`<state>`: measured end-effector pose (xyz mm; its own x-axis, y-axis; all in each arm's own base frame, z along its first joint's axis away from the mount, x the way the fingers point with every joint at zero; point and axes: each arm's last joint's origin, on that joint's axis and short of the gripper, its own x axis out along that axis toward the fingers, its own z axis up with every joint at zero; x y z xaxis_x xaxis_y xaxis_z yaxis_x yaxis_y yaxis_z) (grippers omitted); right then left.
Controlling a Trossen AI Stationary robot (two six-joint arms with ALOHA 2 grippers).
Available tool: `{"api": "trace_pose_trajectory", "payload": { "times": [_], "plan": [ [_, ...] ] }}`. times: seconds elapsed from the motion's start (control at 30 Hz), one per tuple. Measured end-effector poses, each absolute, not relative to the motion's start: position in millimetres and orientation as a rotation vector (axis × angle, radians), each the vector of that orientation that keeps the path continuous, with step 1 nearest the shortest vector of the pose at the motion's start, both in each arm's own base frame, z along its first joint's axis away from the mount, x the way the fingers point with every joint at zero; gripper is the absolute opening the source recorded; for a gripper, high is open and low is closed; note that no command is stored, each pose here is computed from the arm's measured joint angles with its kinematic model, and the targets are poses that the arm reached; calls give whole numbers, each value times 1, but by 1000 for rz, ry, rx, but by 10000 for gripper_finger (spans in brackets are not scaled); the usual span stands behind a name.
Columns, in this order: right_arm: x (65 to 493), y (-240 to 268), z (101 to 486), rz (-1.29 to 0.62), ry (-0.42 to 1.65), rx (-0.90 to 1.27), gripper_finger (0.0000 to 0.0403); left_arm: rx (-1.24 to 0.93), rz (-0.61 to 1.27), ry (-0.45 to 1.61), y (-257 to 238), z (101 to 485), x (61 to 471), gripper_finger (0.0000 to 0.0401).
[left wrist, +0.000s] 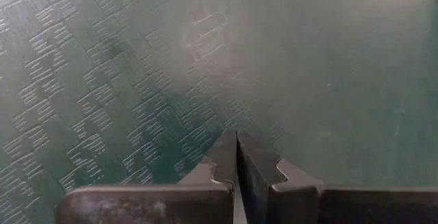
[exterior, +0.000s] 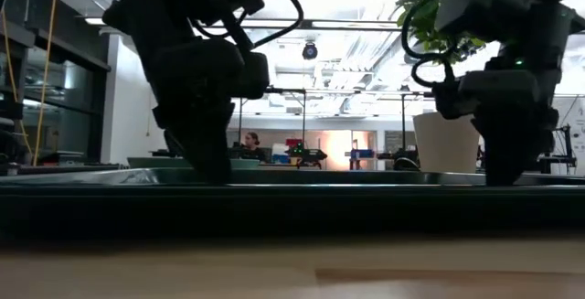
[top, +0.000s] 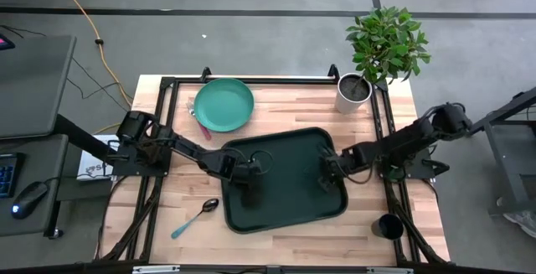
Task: Pick and place plate/cup/fork/spoon on tray
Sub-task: Adjust the black serving tray, then put the green plate on the black serving tray
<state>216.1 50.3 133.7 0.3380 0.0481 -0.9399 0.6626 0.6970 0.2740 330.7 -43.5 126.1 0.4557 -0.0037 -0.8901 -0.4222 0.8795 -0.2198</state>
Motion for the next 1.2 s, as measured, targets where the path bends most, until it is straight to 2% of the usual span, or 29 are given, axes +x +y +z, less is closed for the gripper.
{"api": "trace_pose_trajectory", "payload": {
  "times": [0.1,0.2,0.43,0.57,0.7,1.03,1.2],
  "plan": [
    [214,47,141,-408,1159,724,0,-472,268,1098,-37,134,325,0],
    [210,46,160,-362,1072,747,0,-474,282,1065,-26,159,317,0],
    [203,38,218,-312,615,804,0,-271,431,782,-1,243,282,0],
    [202,32,236,-344,418,780,0,-200,546,713,14,265,263,12],
    [204,27,240,-351,378,757,0,-244,591,771,40,263,255,54],
    [212,17,232,-339,426,776,0,-410,645,956,114,221,256,215],
    [212,17,232,-341,426,777,0,-489,653,1041,130,192,263,253]
  ]
}}
